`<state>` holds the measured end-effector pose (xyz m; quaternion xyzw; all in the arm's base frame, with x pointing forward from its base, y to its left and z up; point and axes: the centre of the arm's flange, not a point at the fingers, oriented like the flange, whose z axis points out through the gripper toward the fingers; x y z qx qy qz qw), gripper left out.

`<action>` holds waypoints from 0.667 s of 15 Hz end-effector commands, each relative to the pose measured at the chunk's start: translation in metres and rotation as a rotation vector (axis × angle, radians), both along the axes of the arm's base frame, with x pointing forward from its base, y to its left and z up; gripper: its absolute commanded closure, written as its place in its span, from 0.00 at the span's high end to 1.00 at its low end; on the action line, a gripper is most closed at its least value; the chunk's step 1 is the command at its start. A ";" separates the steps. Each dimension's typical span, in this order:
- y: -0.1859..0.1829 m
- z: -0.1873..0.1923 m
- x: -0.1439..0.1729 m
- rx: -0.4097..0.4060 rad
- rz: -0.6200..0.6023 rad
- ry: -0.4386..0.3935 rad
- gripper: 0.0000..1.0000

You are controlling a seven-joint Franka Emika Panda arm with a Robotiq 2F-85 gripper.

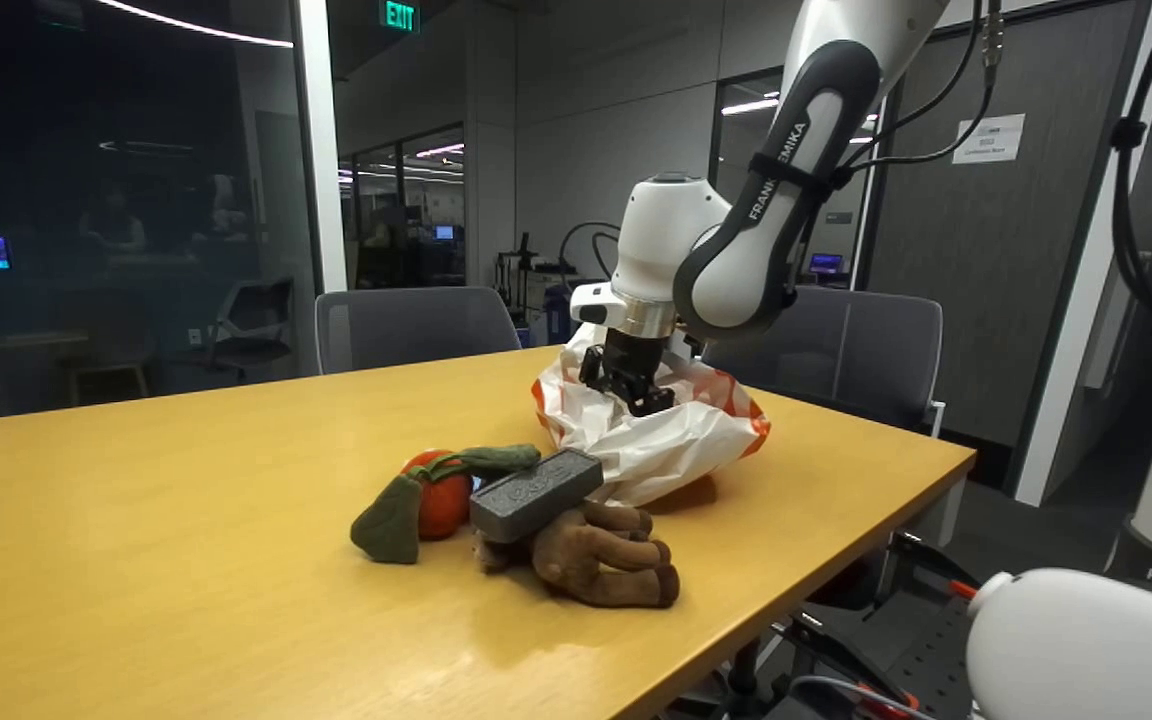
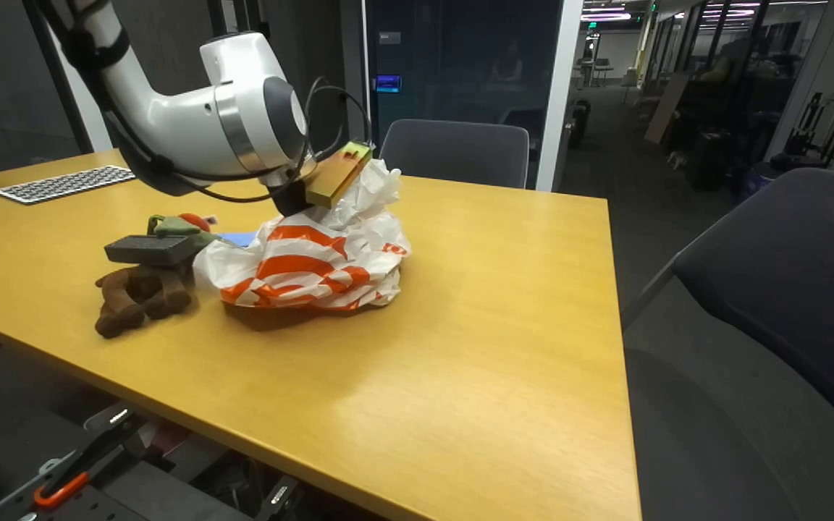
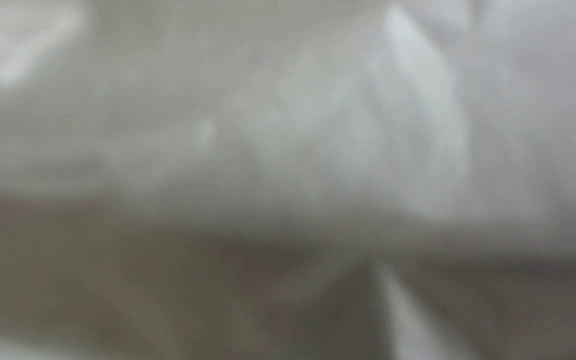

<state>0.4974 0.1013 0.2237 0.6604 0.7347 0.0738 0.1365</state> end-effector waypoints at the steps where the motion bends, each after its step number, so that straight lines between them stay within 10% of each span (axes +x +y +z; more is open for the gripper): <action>1: 0.008 -0.007 0.014 -0.006 -0.002 0.007 1.00; 7: -0.003 -0.031 0.047 -0.096 -0.045 0.083 1.00; 8: -0.004 -0.032 0.051 -0.115 -0.051 0.099 0.75; 10: -0.007 -0.030 0.055 -0.142 -0.061 0.123 0.66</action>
